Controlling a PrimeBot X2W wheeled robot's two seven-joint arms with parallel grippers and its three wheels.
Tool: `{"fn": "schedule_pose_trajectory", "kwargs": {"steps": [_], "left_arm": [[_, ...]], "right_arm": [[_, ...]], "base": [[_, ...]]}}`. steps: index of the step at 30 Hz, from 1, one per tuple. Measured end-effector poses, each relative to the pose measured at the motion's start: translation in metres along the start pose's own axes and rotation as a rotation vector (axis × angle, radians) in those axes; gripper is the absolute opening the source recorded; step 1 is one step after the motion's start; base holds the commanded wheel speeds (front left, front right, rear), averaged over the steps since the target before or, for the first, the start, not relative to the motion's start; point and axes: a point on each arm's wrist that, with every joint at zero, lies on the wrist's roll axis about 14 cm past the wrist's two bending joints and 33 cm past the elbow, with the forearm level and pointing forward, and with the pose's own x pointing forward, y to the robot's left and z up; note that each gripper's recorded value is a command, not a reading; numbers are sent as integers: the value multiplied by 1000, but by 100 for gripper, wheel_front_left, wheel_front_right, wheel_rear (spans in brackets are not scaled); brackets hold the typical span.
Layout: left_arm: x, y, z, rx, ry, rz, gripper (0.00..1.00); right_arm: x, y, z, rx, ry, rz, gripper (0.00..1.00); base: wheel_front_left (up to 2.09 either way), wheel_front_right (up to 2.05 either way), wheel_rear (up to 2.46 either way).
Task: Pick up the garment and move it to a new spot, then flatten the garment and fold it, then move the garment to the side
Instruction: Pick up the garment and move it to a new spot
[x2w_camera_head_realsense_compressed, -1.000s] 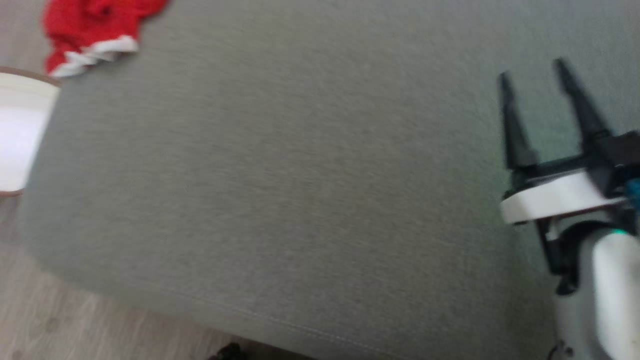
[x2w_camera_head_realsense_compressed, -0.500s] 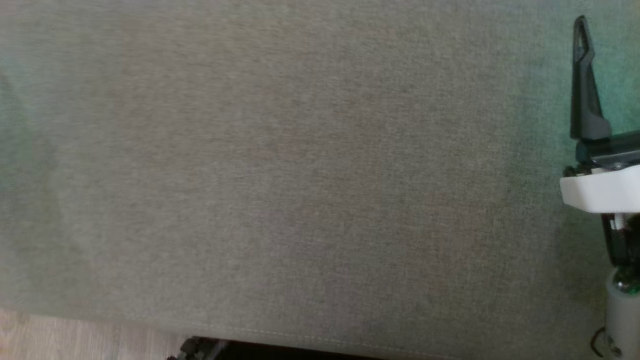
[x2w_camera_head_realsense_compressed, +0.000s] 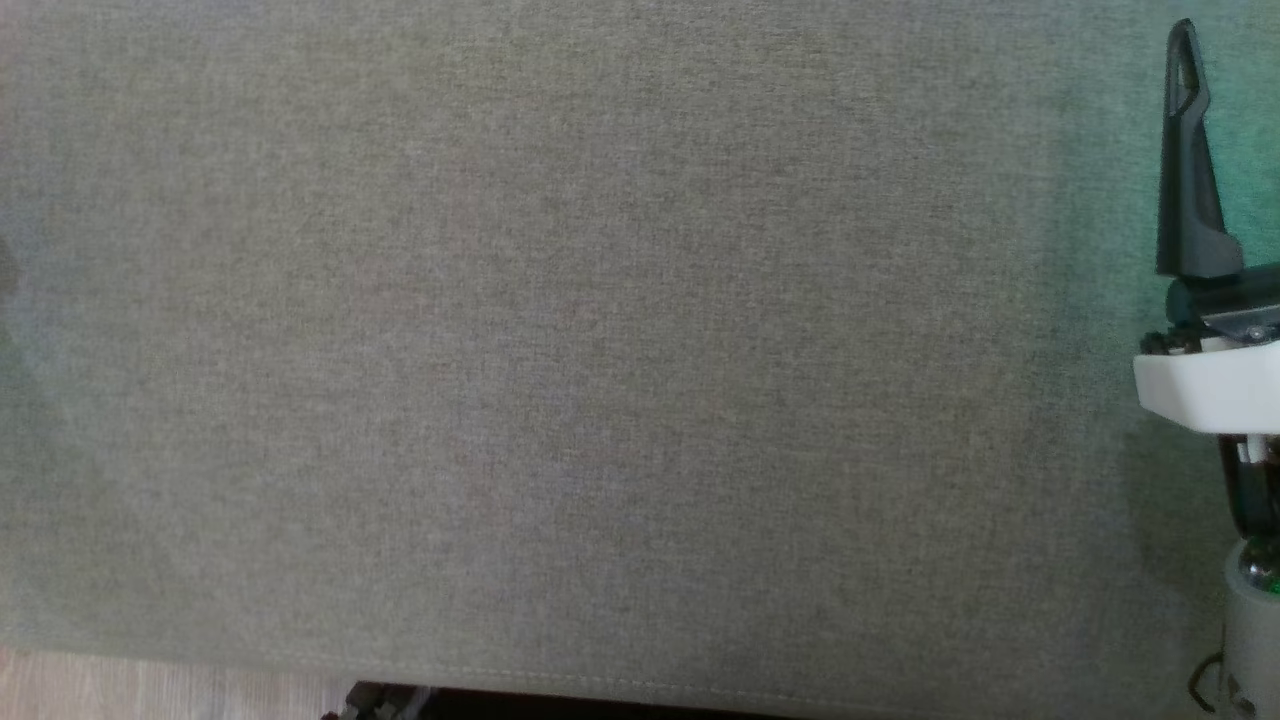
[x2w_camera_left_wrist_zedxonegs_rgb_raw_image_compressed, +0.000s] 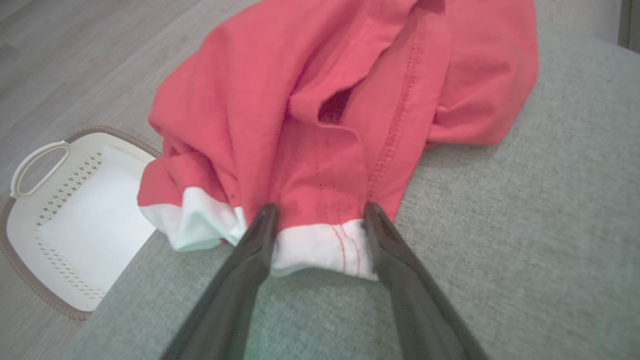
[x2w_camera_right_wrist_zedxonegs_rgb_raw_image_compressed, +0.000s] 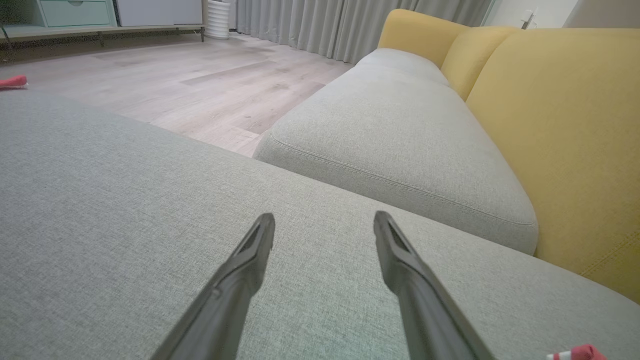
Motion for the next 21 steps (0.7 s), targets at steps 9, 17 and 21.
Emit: {"fn": "schedule_pose_trajectory", "kwargs": {"steps": [9,17,21], "left_arm": [[-5,2,7,7,-55,-6,0],[-36,-4,93,127,-292,-37,0],[-66,-24,143,211,-414,-91,0]], "right_arm": [[-4,-4,8,4,-23,-10,100],[-13,-10,33,41,-99,-43,100],[-24,-13,49,66,-142,-61,100]], "base": [[0,0,0],[0,0,0],[0,0,0]]}}
